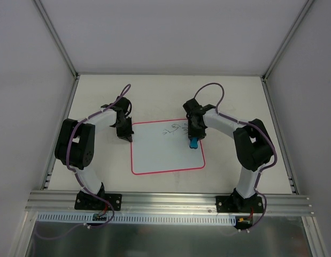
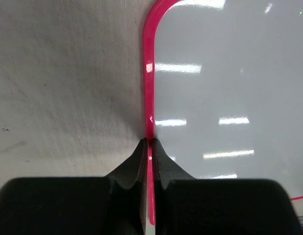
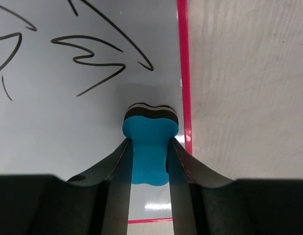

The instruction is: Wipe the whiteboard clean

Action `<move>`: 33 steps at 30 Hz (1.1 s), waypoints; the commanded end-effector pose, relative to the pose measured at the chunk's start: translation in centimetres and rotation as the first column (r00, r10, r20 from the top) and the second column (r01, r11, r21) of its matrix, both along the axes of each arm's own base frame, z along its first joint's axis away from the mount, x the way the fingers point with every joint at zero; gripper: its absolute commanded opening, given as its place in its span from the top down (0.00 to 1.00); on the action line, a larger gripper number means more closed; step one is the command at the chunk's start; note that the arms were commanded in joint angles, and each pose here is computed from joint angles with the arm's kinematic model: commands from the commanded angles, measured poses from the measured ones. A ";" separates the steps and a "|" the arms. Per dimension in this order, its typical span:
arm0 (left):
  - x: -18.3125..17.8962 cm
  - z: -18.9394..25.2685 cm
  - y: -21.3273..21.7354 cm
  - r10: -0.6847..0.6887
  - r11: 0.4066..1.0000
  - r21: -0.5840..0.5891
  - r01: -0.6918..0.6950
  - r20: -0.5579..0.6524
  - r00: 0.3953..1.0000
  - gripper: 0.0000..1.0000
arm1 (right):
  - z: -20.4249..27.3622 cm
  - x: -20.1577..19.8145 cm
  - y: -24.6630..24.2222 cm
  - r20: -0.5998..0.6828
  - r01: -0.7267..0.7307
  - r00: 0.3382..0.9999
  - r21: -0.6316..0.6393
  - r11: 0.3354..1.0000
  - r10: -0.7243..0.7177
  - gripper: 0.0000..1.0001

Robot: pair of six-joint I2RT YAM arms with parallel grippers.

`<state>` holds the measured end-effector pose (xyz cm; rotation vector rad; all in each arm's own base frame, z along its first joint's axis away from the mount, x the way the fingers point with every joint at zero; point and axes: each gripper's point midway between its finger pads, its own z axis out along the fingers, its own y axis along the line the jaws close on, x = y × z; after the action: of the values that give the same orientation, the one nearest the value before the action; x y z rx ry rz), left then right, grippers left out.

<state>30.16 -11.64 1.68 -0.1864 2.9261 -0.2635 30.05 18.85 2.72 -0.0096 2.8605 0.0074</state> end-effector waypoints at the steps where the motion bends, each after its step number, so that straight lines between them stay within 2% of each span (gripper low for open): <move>1: -0.7 -1.1 0.7 -0.026 0.999 0.044 0.028 -0.040 0.999 1.00 | -2.2 -3.3 3.2 -0.104 -0.124 0.987 0.002 0.992 0.123 1.00; 8: -0.7 -1.0 0.3 -0.029 0.999 0.025 0.030 -0.040 0.999 1.00 | -2.2 -5.8 13.1 -0.128 -0.332 0.928 0.152 0.931 0.351 1.00; 13: -0.8 -0.9 0.5 -0.028 0.999 0.034 0.029 -0.036 0.999 1.00 | -2.6 -6.9 15.1 -0.134 -0.376 0.906 0.172 0.910 0.400 1.00; 18: -0.7 -0.8 0.6 -0.027 0.999 0.037 0.028 -0.032 0.999 1.00 | -2.7 -5.5 11.8 -0.119 -0.302 0.942 0.097 0.948 0.312 1.00; 24: -0.8 -0.9 0.6 -0.027 0.999 0.037 0.029 -0.035 0.999 1.00 | -3.6 -4.2 2.5 -0.137 -0.085 0.987 -0.032 0.996 0.080 1.00; 30: -0.8 -0.9 0.6 -0.027 0.999 0.038 0.028 -0.033 0.999 1.00 | -2.8 -4.8 -5.2 -0.133 0.148 0.979 -0.067 0.987 -0.156 1.00; 33: -0.8 -1.0 0.6 -0.027 0.999 0.037 0.029 -0.037 0.999 1.00 | -2.5 -4.7 -6.0 -0.138 0.204 0.969 -0.018 0.979 -0.204 1.00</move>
<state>30.18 -11.96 1.73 -0.1564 2.9253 -0.2880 28.95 17.80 2.60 0.2204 2.8743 0.2459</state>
